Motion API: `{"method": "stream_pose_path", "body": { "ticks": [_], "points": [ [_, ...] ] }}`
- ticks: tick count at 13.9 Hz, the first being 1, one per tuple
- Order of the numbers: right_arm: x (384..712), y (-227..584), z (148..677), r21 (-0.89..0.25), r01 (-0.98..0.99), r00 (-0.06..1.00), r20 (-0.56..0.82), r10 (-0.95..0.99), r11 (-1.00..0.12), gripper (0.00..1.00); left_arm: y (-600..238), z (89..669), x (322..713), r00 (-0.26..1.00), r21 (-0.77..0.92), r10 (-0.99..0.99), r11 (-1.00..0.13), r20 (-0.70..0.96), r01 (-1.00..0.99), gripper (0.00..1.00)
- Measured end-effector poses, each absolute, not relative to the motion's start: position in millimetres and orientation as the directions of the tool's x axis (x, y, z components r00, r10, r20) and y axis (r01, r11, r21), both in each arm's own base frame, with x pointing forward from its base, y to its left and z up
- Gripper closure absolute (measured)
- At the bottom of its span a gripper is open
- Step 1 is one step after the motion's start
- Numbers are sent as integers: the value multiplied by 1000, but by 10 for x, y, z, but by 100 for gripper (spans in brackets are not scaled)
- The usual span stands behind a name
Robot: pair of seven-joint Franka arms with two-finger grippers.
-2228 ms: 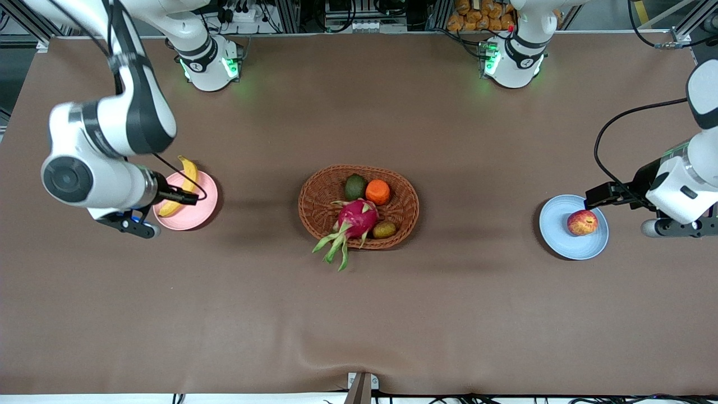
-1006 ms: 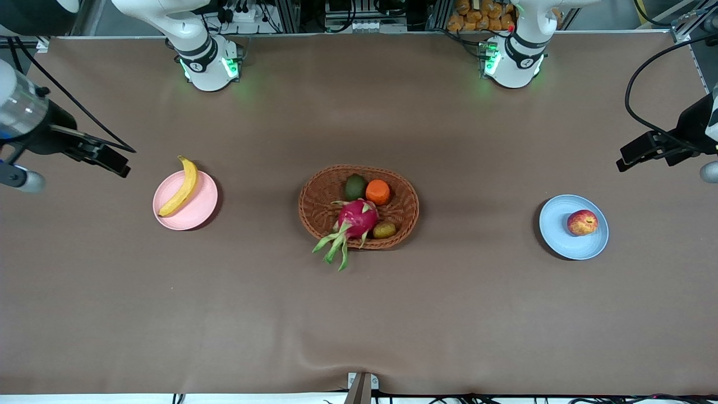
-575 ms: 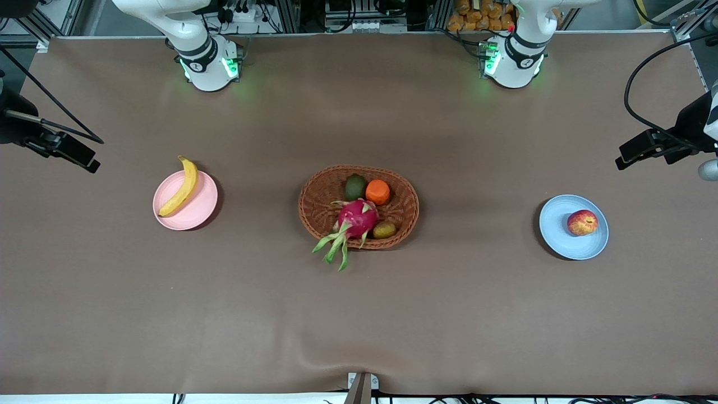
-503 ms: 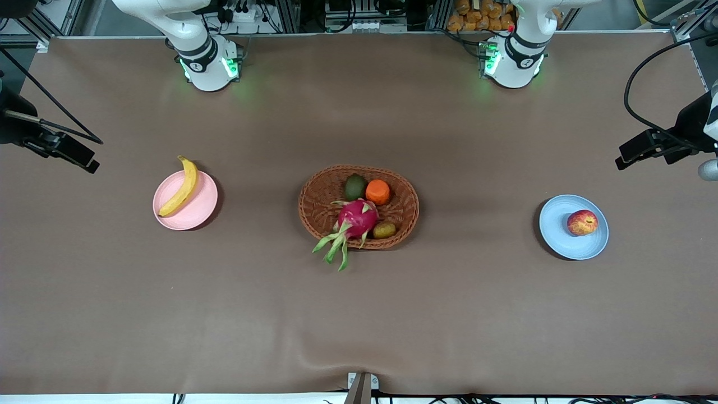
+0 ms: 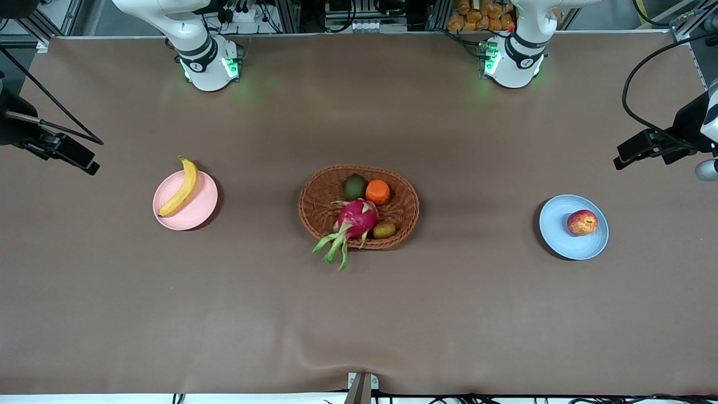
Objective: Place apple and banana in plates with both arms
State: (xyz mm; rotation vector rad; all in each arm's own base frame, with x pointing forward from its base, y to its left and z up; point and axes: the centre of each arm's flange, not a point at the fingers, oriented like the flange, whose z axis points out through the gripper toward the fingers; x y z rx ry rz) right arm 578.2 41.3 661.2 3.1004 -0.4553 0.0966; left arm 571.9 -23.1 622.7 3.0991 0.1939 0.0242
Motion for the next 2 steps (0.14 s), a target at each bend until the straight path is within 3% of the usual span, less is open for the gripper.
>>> {"method": "stream_pose_path", "body": {
  "ticks": [2],
  "points": [
    [5768,401,6640,2,-195,979,67,-195,-981,0,-245,6217,5718,992,37,122,-992,11,122,0]
  ]
}}
